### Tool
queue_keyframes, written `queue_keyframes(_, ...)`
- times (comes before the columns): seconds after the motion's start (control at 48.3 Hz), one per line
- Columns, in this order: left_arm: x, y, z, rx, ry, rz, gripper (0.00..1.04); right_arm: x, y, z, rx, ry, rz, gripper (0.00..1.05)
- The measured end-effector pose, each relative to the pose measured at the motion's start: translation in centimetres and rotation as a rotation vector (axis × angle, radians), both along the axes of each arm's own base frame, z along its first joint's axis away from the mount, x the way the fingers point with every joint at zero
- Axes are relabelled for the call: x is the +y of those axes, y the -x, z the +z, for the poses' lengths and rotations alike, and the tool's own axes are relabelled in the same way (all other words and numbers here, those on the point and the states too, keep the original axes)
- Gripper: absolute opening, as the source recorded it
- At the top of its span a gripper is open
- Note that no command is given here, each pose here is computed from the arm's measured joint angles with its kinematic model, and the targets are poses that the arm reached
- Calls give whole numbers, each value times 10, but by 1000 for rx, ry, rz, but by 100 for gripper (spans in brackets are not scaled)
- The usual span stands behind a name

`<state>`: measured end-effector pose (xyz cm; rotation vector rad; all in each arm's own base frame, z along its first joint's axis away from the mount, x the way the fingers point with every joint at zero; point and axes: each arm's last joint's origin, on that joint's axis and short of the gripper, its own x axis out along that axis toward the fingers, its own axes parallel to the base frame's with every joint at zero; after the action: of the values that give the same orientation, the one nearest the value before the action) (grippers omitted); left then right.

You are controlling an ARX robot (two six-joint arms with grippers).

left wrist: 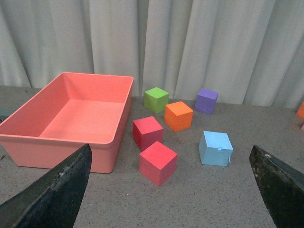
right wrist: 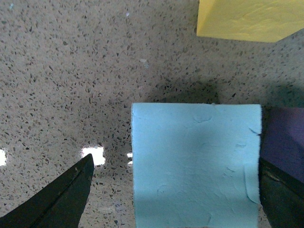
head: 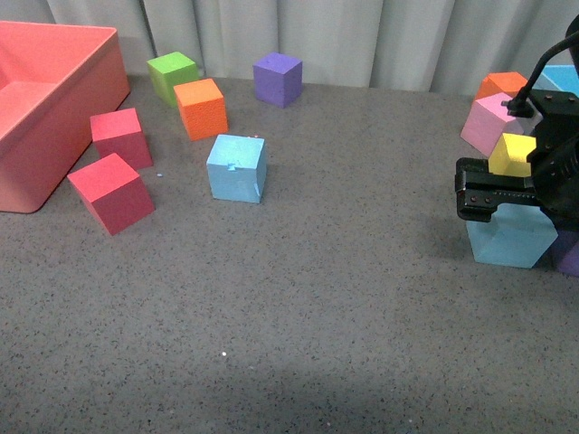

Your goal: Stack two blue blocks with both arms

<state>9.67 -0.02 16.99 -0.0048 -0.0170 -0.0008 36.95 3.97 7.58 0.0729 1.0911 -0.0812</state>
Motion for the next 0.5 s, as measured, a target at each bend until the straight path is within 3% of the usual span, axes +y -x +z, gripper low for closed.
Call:
queue_keyframes(0.166, 0, 0, 0, 0, 0, 0, 98, 2, -8, -14, 58, 39, 1, 93)
queue_keyframes(0.373, 0, 0, 0, 0, 0, 0, 98, 1, -13, -19, 91, 43, -17, 60)
queue_keyframes(0.497, 0, 0, 0, 0, 0, 0, 98, 2, -14, -16, 82, 24, -19, 52)
